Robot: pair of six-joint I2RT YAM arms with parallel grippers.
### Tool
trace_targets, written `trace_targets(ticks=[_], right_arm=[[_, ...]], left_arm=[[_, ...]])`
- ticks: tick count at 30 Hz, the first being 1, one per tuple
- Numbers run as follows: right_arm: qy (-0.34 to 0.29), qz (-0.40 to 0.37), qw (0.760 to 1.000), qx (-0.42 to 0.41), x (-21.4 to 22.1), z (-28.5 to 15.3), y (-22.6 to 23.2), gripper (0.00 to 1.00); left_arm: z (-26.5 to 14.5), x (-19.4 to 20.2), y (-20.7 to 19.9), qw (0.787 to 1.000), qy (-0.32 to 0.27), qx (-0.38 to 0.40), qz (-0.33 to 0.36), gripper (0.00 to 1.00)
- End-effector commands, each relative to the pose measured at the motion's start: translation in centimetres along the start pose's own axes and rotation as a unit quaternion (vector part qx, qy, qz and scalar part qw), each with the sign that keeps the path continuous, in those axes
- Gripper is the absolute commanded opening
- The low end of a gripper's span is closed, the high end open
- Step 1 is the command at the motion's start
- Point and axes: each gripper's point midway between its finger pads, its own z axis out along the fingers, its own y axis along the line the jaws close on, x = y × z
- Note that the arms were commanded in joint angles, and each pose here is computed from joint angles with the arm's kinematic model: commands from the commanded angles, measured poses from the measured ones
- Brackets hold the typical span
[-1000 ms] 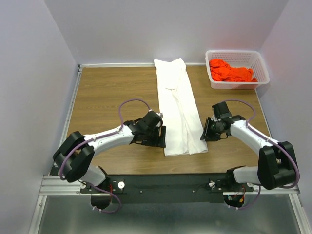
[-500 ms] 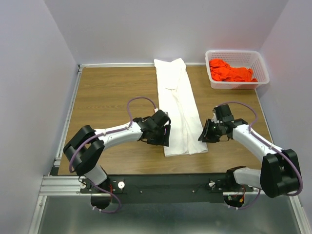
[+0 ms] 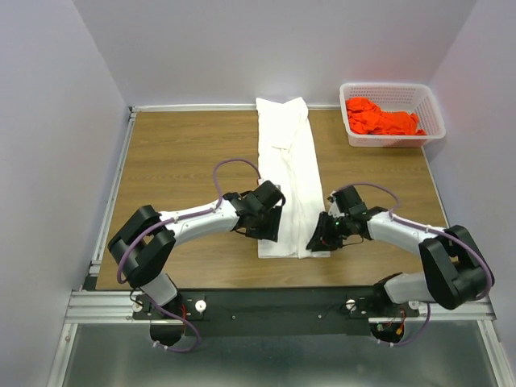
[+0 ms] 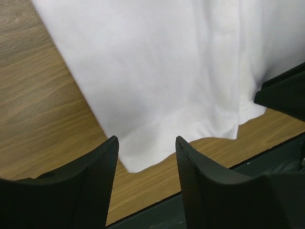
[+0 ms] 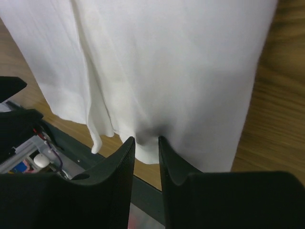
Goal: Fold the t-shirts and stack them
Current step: Fold the tshirt
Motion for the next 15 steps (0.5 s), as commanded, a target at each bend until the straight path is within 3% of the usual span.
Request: trace_targets(ticks=[1, 5, 11, 15], right_arm=[[0.029, 0.003, 1.0, 0.011, 1.9, 2.7, 0.3, 0.33], [0.04, -0.032, 0.999, -0.004, 2.0, 3.5, 3.0, 0.3], [-0.035, -0.055, 0.998, -0.023, -0.8, -0.1, 6.2, 0.3], [-0.053, -0.051, 0.997, -0.018, -0.6, -1.6, 5.6, 0.3]], left_arm=[[-0.4, 0.0, 0.3, 1.0, -0.003, -0.014, 0.009, 0.59], [-0.6, -0.1, 1.0, 1.0, -0.013, -0.027, 0.007, 0.59], [-1.4, 0.0, 1.5, 0.999, -0.022, -0.034, 0.003, 0.59], [-1.6, 0.1, 1.6, 0.999, -0.023, -0.033, 0.0, 0.59]])
